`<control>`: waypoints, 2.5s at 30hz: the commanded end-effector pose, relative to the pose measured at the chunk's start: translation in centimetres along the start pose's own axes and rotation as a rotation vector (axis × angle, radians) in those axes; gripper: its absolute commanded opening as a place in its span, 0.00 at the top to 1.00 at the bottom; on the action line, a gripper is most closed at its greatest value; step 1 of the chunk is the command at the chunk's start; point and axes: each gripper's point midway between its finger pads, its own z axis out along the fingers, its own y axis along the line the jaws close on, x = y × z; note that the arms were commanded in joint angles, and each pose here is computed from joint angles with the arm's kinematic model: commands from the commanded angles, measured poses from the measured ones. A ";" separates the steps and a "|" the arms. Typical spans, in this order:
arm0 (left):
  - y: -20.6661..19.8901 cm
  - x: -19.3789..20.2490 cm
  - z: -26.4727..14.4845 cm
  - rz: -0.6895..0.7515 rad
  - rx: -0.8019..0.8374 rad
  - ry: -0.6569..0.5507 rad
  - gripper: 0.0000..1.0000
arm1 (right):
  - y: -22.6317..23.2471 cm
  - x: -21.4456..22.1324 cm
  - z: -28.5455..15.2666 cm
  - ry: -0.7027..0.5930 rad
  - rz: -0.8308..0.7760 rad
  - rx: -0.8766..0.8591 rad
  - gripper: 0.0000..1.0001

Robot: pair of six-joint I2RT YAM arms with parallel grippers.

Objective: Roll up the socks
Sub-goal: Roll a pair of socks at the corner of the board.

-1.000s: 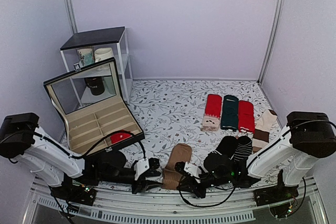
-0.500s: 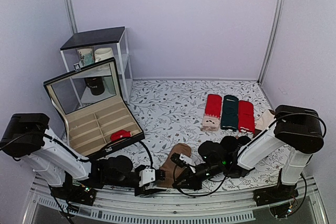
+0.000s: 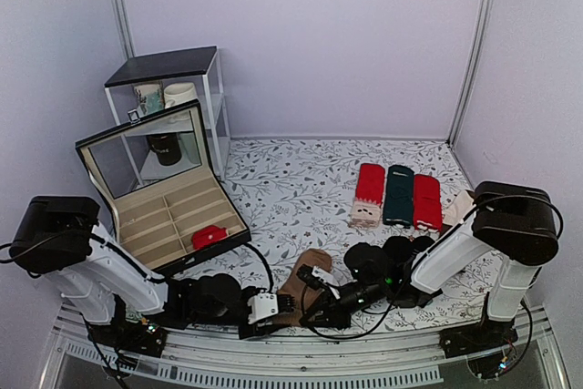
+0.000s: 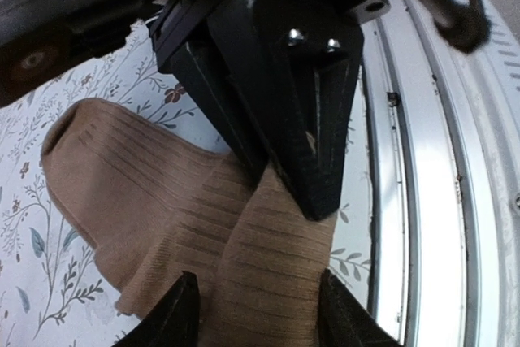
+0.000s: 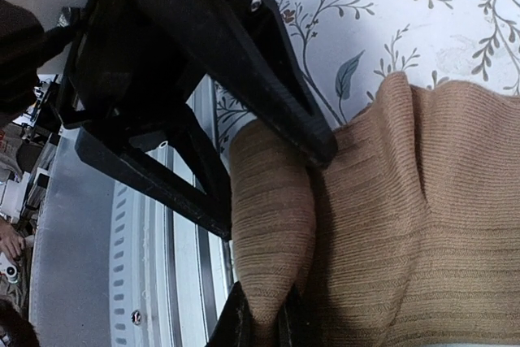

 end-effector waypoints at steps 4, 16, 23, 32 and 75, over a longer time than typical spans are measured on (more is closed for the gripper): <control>-1.7 0.9 0.7 -0.014 0.075 0.057 0.71 | -3.5 9.8 -0.9 0.294 0.204 0.122 0.94; -2.7 2.0 0.9 -0.159 0.139 0.123 1.00 | -3.4 6.8 -2.1 0.173 0.142 0.174 0.66; -4.2 3.4 0.6 -0.352 0.249 0.249 1.00 | -1.0 0.5 -7.2 -0.212 -0.173 0.292 0.58; -4.8 6.8 0.5 -0.519 0.317 0.371 1.00 | 1.4 -2.3 -6.5 -0.222 -0.669 0.541 0.57; 0.3 -0.3 -2.1 -0.309 0.105 0.010 0.69 | -0.3 5.5 -1.6 0.117 -0.309 0.346 0.99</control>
